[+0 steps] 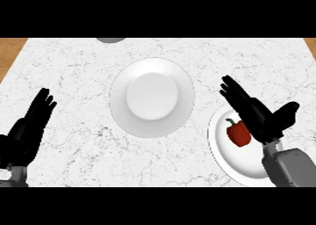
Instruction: Pick the bell pepper from the plate and place it in the plate
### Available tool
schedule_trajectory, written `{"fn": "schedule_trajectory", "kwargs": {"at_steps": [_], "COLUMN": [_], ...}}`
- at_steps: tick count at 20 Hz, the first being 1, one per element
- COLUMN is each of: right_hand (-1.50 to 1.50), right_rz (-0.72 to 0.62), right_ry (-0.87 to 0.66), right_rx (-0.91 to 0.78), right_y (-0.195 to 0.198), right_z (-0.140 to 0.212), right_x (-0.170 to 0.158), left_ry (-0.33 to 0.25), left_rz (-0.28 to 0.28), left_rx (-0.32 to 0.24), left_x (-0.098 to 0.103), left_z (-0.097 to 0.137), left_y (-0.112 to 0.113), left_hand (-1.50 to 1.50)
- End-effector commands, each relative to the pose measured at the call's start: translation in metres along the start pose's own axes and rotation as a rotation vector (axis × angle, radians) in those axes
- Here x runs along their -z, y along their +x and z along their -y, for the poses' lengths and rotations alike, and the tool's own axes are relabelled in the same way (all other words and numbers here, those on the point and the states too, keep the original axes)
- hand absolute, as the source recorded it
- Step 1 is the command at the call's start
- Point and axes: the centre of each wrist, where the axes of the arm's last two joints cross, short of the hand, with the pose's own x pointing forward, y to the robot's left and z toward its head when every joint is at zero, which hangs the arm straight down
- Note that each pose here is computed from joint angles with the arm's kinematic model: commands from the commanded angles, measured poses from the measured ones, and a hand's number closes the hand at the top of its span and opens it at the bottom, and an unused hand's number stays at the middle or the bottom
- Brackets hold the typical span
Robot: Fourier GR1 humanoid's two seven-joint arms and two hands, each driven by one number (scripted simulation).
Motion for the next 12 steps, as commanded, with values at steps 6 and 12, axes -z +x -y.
{"fn": "schedule_trajectory", "kwargs": {"at_steps": [6, 12], "right_hand": [-1.5, -1.5], "right_rz": [0.357, 0.523], "right_ry": [-0.175, -0.715], "right_rx": [0.499, 0.127], "right_y": [0.038, 0.008], "right_z": [0.014, 0.01], "right_x": [0.009, -0.032], "left_ry": [0.068, 0.057], "left_rz": [0.078, 0.02], "left_rx": [0.383, 0.356], "left_x": [-0.01, -0.021], "left_z": [-0.046, -0.041], "left_y": [-0.006, -0.022], "left_hand": [0.0, 0.0]}}
